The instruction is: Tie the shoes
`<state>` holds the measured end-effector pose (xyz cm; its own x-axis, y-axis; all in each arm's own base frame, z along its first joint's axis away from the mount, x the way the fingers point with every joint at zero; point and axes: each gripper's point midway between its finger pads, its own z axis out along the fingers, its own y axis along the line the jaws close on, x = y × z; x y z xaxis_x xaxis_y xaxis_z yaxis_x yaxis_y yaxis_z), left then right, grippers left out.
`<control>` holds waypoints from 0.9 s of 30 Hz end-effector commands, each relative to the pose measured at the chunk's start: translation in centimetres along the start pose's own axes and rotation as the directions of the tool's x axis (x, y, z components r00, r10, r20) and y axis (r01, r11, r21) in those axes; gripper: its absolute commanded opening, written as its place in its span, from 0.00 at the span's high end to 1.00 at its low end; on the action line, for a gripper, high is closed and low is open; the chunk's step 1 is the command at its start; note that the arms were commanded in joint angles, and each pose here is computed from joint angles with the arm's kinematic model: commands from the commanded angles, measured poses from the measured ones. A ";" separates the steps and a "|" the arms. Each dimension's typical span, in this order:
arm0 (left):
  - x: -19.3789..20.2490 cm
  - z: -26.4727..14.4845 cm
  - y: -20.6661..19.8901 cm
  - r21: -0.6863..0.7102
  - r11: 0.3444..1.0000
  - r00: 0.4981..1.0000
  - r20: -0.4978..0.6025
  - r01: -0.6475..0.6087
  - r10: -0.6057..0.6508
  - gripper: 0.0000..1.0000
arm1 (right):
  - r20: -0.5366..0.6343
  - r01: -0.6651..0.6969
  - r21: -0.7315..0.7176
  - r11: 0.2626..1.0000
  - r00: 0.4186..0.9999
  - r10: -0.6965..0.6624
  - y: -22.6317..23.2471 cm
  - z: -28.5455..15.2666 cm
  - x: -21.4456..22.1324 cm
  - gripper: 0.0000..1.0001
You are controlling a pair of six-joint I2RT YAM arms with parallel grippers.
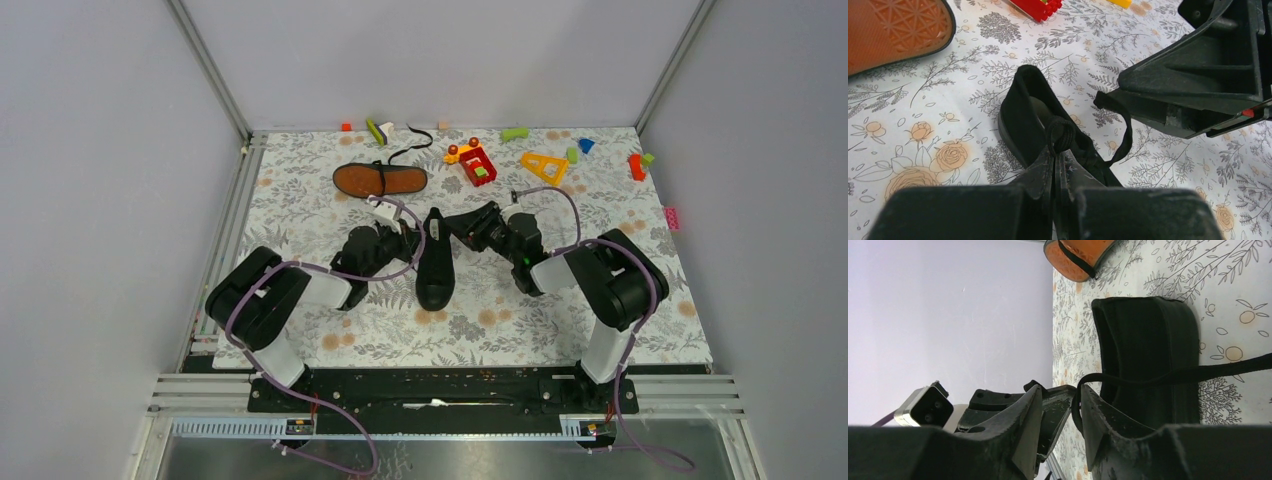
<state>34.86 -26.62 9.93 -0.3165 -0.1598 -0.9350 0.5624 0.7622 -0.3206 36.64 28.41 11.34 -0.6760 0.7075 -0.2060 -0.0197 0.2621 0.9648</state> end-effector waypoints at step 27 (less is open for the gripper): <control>-1.7 1.4 -2.7 0.161 0.977 0.973 -0.163 -0.140 0.166 1.00 | -0.262 0.014 -0.089 0.996 0.964 -0.037 2.5 1.2 0.6 0.61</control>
<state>34.45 -28.55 9.19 -0.3995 0.0320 -0.9162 0.6559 0.7082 -0.2612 36.96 29.77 12.76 -0.8110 0.5564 -0.1807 -0.0574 0.2316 0.9711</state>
